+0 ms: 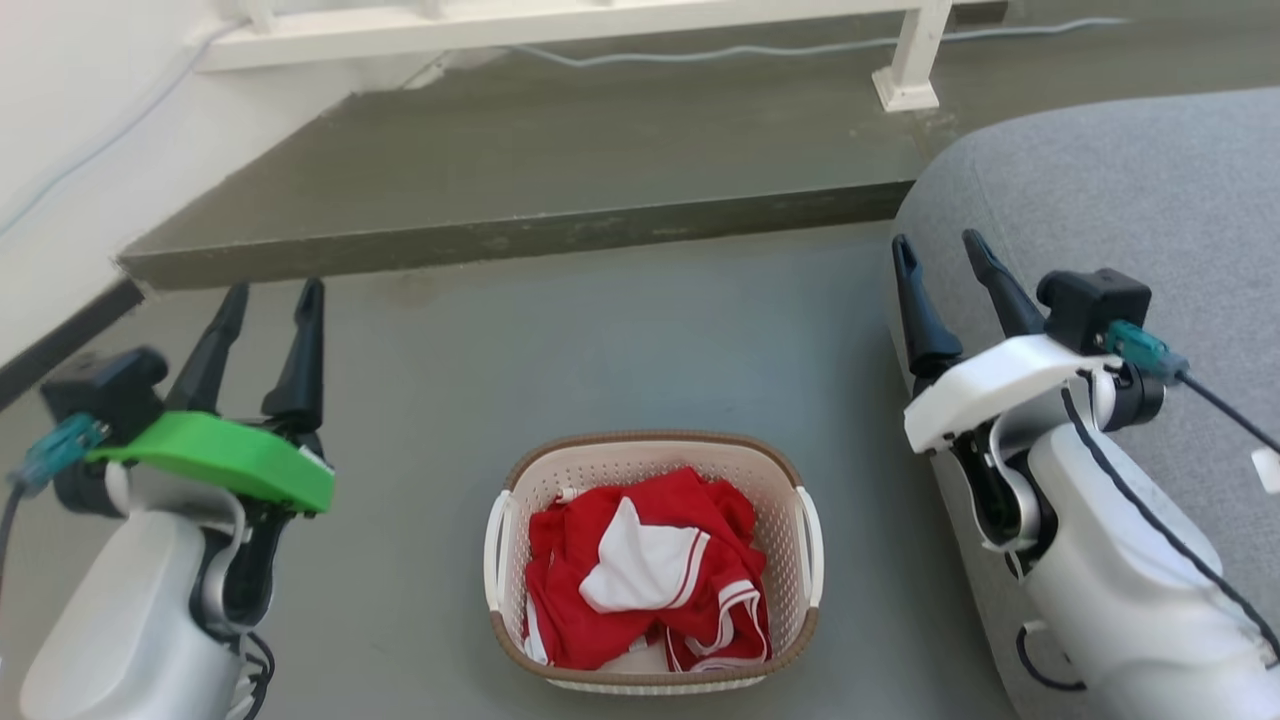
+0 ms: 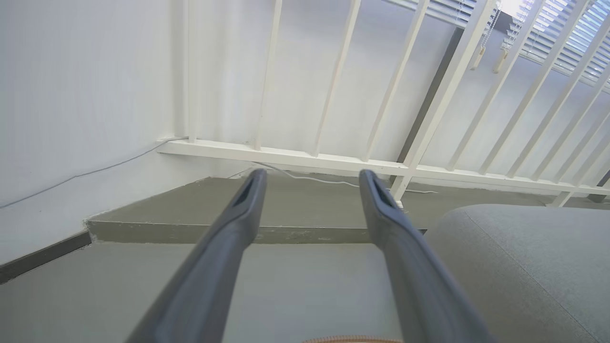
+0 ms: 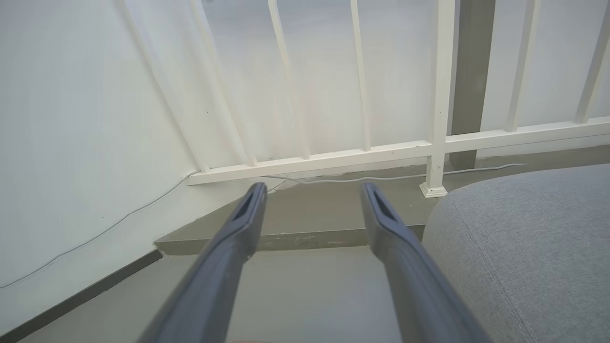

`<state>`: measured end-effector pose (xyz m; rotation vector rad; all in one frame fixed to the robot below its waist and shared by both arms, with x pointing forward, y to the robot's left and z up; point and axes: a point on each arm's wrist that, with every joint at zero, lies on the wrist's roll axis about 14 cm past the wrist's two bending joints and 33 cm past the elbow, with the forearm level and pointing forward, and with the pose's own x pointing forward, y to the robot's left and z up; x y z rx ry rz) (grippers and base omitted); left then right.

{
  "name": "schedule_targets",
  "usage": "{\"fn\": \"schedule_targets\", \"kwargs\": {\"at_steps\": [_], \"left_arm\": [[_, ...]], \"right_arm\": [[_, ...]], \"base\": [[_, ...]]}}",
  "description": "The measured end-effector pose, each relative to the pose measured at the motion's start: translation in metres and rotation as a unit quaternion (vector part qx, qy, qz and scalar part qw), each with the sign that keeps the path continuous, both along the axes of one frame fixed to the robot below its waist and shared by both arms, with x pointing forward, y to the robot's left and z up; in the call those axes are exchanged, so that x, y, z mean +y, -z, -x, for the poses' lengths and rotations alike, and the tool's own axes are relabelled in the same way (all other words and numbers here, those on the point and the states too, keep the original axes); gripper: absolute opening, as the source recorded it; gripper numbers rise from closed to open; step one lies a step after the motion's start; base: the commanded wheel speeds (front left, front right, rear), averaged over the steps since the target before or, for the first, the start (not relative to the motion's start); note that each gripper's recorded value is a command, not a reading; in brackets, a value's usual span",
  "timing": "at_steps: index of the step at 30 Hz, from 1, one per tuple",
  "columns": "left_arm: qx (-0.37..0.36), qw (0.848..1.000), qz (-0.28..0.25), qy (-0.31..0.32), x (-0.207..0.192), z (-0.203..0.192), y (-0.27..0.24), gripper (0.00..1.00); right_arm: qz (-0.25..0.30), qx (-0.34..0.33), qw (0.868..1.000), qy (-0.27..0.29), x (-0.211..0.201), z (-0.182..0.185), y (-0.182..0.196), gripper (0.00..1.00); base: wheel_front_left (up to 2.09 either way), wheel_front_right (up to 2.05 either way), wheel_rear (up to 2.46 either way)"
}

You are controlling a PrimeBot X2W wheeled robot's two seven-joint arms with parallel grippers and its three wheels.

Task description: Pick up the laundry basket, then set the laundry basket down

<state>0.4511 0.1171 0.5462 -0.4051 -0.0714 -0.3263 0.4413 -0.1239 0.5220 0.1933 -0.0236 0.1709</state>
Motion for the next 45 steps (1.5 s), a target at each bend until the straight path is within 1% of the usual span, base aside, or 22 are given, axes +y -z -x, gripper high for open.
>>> {"fn": "schedule_targets", "kwargs": {"at_steps": [3,12,17,23,45], "left_arm": [[-0.014,1.0,0.007,-0.019,0.012,0.006,-0.008,1.0],[-0.026,0.999,-0.008,-0.046,0.03,0.024,-0.008,1.0],[-0.037,0.998,-0.01,-0.045,0.024,0.032,-0.011,1.0],[-0.034,0.998,-0.023,-0.055,0.029,0.041,-0.005,1.0],[-0.025,0.998,-0.016,-0.059,0.022,0.059,0.006,1.0]], "right_arm": [[0.001,-0.007,1.0,-0.002,0.002,0.007,-0.002,1.0],[0.008,-0.013,1.0,0.007,-0.002,0.024,0.0,1.0],[0.01,-0.007,1.0,0.008,-0.003,0.032,0.006,1.0],[0.016,-0.007,1.0,0.007,-0.002,0.038,0.009,1.0],[0.019,-0.009,1.0,0.014,-0.005,0.047,0.011,1.0]], "base": [[0.0,0.0,0.0],[0.0,0.0,0.0],[0.0,0.0,0.0],[0.0,0.0,0.0],[0.0,0.0,0.0]]}}
